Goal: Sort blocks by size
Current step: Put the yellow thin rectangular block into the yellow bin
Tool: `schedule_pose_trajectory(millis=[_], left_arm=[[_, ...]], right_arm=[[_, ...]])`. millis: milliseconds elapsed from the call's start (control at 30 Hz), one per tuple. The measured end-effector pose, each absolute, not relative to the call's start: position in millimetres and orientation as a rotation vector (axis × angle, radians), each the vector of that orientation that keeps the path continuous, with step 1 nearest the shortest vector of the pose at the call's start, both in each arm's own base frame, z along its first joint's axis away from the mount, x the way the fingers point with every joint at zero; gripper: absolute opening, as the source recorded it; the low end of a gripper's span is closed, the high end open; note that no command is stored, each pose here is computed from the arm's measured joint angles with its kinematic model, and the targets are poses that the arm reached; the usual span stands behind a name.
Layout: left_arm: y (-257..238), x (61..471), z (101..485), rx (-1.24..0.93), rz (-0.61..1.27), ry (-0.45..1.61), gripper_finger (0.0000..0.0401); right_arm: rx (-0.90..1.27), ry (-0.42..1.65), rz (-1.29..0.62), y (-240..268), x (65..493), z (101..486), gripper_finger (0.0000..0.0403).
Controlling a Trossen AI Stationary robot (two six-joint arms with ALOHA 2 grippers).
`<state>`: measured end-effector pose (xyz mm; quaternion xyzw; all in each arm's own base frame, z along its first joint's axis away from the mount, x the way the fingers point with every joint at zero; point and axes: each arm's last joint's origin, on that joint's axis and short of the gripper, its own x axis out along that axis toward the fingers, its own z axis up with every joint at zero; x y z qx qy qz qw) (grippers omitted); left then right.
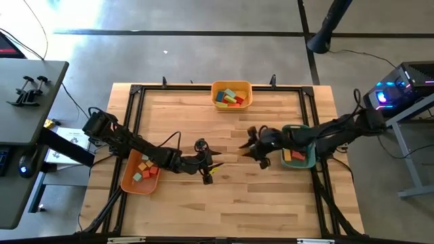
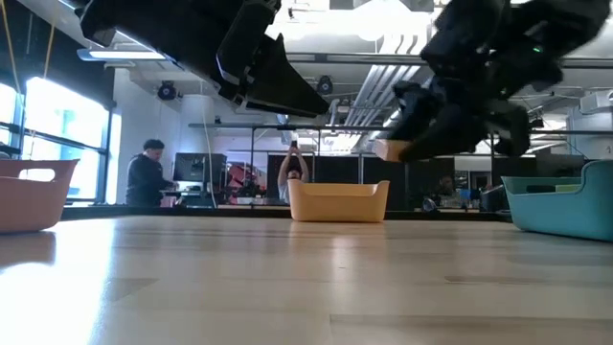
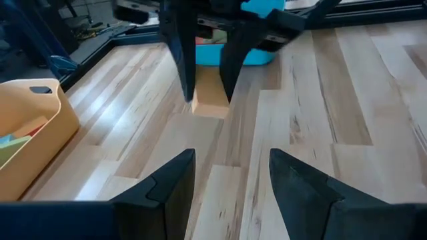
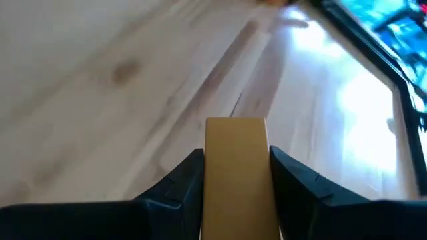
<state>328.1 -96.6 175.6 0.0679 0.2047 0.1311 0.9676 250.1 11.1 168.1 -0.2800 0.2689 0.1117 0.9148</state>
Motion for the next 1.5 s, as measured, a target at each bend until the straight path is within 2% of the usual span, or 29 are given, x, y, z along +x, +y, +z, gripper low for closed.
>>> schedule_pose_trajectory(millis=[133,333,467,600,667,733,933,1067,1233,1400,1500], left_arm=[[-96.4,327.6,174.6,0.132,0.267,0.424,0.0176],[-96.3,327.3,173.9,0.126,0.270,0.429,0.0176],[-96.1,326.7,173.0,0.124,0.271,0.440,0.0176],[-96.1,326.7,172.9,0.124,0.271,0.440,0.0176],[-95.8,326.9,173.0,0.124,0.272,0.440,0.0176],[-94.4,327.4,173.2,0.123,0.276,0.438,0.0176],[-89.6,328.7,172.9,0.121,0.290,0.441,0.0176],[-85.9,329.6,172.9,0.118,0.301,0.443,0.0176],[-83.5,330.2,172.8,0.116,0.308,0.444,0.0176],[-83.5,330.2,172.8,0.107,0.310,0.443,0.0176],[-83.5,330.1,172.7,0.092,0.314,0.442,0.0176]], right_arm=[[-0.748,0.685,0.296,-2.2,264.7,172.1,0.0129],[-0.772,0.714,0.097,-57.4,286.4,205.0,0.0129],[-0.572,0.581,-0.139,-110.7,287.8,237.4,0.0129],[-0.201,0.527,-0.359,-164.2,282.2,241.2,0.0129],[-0.056,0.577,-0.417,-183.8,285.6,229.6,0.0129],[-0.008,0.669,-0.435,-197.5,294.9,217.7,0.0129],[-0.015,1.031,-0.543,-228.2,329.3,191.1,0.0130],[0.024,1.200,-0.616,-247.5,340.0,178.7,0.0146],[0.080,1.259,-0.601,-264.9,346.8,165.4,0.0151],[0.182,1.169,-0.425,-263.8,354.7,165.4,0.0148],[0.199,1.126,-0.381,-262.8,358.0,166.9,0.0148]])
